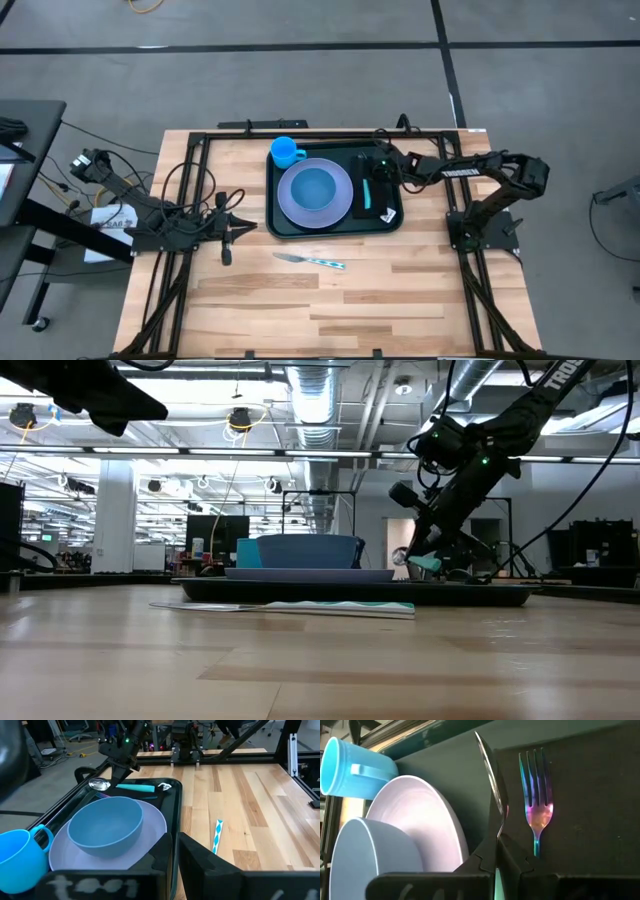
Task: Set up tray
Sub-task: Put the blue spoon on the black napkin
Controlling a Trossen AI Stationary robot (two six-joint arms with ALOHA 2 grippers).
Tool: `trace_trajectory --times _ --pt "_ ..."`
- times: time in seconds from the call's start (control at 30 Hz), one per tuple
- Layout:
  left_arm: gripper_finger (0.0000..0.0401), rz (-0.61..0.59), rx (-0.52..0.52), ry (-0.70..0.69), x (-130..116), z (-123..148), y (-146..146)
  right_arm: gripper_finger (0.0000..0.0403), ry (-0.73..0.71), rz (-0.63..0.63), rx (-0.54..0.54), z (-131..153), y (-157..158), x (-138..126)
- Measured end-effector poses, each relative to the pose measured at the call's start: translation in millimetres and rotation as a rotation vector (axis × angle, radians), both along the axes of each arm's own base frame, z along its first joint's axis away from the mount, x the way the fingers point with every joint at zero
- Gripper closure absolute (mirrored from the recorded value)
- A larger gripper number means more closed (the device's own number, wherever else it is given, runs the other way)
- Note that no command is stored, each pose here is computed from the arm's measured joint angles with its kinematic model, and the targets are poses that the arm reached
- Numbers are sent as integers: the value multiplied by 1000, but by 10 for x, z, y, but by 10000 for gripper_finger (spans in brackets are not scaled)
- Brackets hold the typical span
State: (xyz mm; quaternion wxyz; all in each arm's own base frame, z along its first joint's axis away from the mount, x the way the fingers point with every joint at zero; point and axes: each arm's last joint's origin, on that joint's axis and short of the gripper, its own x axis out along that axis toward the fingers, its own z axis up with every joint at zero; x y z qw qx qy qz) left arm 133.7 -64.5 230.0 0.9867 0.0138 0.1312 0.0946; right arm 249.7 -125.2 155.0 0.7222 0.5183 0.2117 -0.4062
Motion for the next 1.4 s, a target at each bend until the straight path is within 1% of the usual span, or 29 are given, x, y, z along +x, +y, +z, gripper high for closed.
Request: trace_trajectory --times 0.1,0.2,0.4,0.47,0.57,1.13,1.4 --pt "386 0 0 0 0 0 0 403 9 -1 -3 -18 9 9" --pt "386 0 -1 -1 0 1 0 403 17 7 2 -96 17 50" --pt "386 -1 -1 -1 0 1 0 403 -30 22 7 -240 -17 165" --pt "386 -6 -2 0 1 1 -2 403 -42 32 21 -257 -37 170" --pt "386 -8 -3 1 1 0 -2 403 -21 27 39 -303 -33 161" --pt "386 -9 4 2 1 1 -2 402 -19 27 42 -301 -10 169" --pt "386 -9 4 2 1 1 -2 387 -19 27 42 -301 -9 170"
